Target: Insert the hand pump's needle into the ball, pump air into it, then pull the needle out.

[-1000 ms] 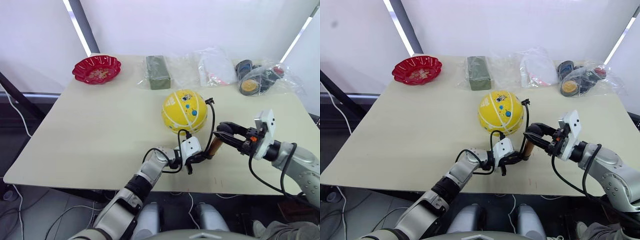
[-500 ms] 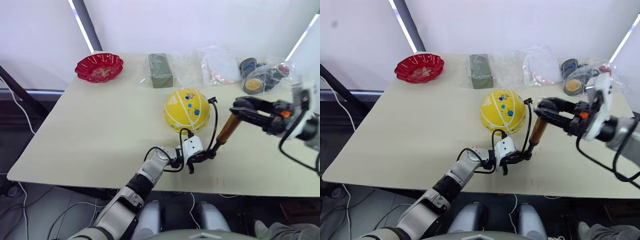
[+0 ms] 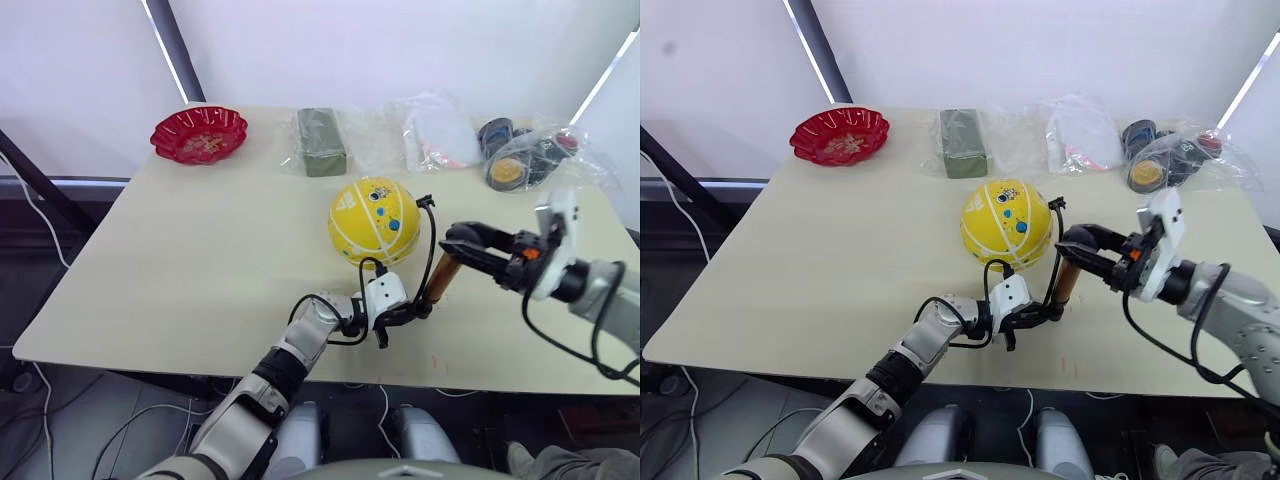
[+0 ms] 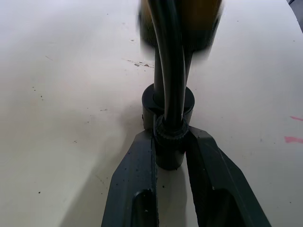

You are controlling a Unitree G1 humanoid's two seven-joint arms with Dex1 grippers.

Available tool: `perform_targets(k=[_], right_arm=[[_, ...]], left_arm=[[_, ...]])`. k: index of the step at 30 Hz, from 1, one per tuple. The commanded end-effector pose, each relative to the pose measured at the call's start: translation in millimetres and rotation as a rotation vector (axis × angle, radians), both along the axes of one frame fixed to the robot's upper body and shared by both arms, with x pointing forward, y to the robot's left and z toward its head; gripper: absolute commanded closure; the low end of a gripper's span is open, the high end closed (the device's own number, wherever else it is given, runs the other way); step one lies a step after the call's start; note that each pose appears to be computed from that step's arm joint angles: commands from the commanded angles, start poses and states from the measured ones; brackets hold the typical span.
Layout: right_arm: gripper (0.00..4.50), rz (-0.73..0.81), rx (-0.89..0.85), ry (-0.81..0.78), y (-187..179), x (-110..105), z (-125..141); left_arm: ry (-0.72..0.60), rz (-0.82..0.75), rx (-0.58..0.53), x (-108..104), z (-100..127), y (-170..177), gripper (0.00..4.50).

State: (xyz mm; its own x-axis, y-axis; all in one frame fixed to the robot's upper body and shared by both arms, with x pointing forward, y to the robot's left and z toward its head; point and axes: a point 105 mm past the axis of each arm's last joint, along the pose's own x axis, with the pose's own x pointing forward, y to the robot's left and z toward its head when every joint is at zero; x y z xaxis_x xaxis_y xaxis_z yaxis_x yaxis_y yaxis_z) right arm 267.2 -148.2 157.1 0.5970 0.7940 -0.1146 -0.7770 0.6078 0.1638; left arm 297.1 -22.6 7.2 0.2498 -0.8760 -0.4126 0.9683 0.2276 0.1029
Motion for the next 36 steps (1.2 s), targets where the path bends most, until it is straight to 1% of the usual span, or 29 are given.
perform_targets(k=[1,2,3,5,6,7,8,11,13,15,17,19,20,23,26,27,28,30,33,34,36], right_arm=[[2.53,-0.005,-0.037,0.122,-1.0,-7.8,-54.3],[2.53,-0.007,-0.026,0.106,-1.2,-7.4,-52.1],[2.53,-0.009,-0.013,0.074,-1.3,-5.8,-43.8],[2.53,-0.011,0.001,-0.013,-2.9,-2.1,-16.7],[2.53,-0.011,0.002,-0.041,-3.5,-1.4,-8.0],[2.53,-0.011,0.007,-0.084,-5.1,-0.6,7.7],[2.53,-0.010,0.011,-0.110,-5.8,-0.6,17.5],[2.53,-0.006,0.025,-0.231,-14.9,-3.7,72.0],[2.53,-0.007,0.029,-0.274,-19.7,-7.4,96.6],[2.53,-0.017,-0.014,-0.297,-26.6,-11.6,113.5],[2.53,-0.018,-0.011,-0.310,-28.8,-16.0,128.9],[2.53,-0.016,-0.001,-0.302,-28.9,-18.6,135.7],[2.53,-0.010,-0.019,-0.285,-27.5,-19.1,132.8],[2.53,-0.020,-0.038,-0.179,-23.8,-11.9,98.8],[2.53,-0.026,-0.048,-0.037,-17.5,-6.2,41.9],[2.53,-0.042,-0.076,0.001,-18.7,-4.4,22.2],[2.53,-0.052,-0.099,0.019,-20.0,-3.6,10.4],[2.53,-0.054,-0.127,0.032,-20.6,-3.5,-2.6],[2.53,-0.043,-0.152,0.091,-13.0,-3.4,-40.0],[2.53,-0.040,-0.157,0.100,-12.0,-3.6,-47.3],[2.53,-0.040,-0.148,0.088,-12.3,-2.4,-47.7]], left_arm=[[0.104,0.036,0.098,-10.2,-33.5,17.5,4.14],[0.103,0.037,0.098,-10.1,-33.5,17.8,4.14],[0.103,0.038,0.099,-9.9,-33.4,18.4,4.14],[0.103,0.040,0.099,-9.8,-33.4,19.2,4.14],[0.103,0.040,0.100,-9.8,-33.4,19.4,4.14],[0.103,0.041,0.100,-9.8,-33.4,19.7,4.14],[0.103,0.041,0.100,-9.8,-33.4,19.9,4.14],[0.104,0.038,0.101,-10.1,-33.4,20.3,4.14],[0.105,0.034,0.102,-10.3,-33.5,20.3,4.14],[0.107,0.031,0.102,-10.3,-33.7,20.7,4.14],[0.108,0.029,0.103,-10.0,-33.9,20.9,4.14],[0.108,0.028,0.103,-9.8,-33.9,20.8,4.14],[0.108,0.027,0.103,-9.4,-33.9,20.7,4.14],[0.109,0.026,0.101,-8.9,-33.6,19.4,4.14],[0.105,0.025,0.100,-8.7,-32.6,18.4,4.14],[0.104,0.026,0.100,-8.6,-32.3,18.5,4.14],[0.104,0.027,0.099,-8.6,-32.2,18.6,4.14],[0.103,0.027,0.099,-8.4,-31.8,18.6,4.14],[0.103,0.038,0.097,-8.4,-31.4,19.9,4.14],[0.103,0.040,0.096,-8.5,-31.3,20.1,4.14],[0.103,0.042,0.096,-8.5,-31.1,20.4,4.14]])
